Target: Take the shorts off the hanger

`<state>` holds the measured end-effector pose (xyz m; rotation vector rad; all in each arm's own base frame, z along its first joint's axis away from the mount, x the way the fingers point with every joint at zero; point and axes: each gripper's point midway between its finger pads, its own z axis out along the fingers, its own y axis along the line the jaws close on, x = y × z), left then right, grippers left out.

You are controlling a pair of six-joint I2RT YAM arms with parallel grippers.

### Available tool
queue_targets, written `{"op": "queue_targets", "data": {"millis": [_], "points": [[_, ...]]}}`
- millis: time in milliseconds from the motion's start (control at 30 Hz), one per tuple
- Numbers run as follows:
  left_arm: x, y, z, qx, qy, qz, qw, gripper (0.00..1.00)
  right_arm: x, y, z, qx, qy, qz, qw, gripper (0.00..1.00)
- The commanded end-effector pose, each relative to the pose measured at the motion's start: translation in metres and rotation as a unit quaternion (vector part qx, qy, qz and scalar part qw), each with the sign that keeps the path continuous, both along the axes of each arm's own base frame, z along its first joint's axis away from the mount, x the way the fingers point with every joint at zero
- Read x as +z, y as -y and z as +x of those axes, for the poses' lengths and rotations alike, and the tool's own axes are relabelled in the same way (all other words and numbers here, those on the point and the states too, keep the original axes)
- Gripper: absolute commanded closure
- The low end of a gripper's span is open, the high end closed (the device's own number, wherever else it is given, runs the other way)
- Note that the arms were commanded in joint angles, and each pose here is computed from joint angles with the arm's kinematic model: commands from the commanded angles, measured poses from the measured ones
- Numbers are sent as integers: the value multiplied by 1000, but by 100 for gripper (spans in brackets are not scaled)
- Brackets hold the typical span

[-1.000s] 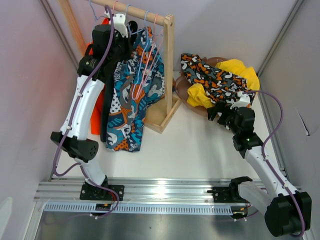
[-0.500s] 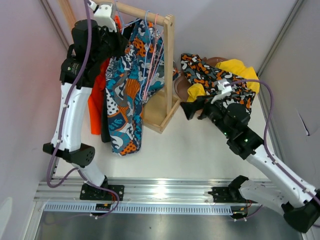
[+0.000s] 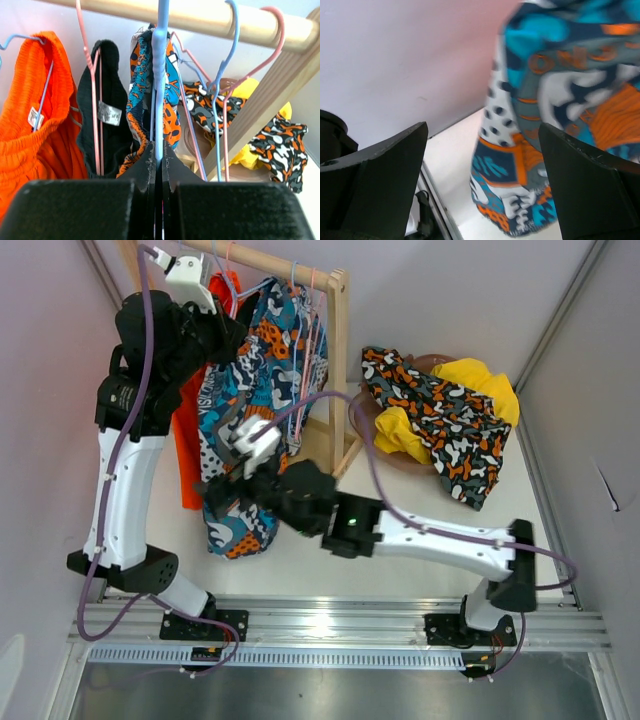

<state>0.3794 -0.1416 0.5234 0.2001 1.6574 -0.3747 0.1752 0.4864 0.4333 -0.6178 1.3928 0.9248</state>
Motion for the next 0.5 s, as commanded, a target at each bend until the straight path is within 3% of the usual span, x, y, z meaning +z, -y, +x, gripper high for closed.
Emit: {"op": "queue_targets", "data": {"millis": [0,200,467], "points": [[33,-5,-24,-11,49,-22,998,100,20,-27,-4,-30,15,17,999,1],[38,-9,-54,-26,58,-30,998,100,6,-55,17,-93,0,18,995,1],[47,-13,-78,-35,72,-39,996,100,-24,-48,33,-176,-12,-6,984,16]]}}
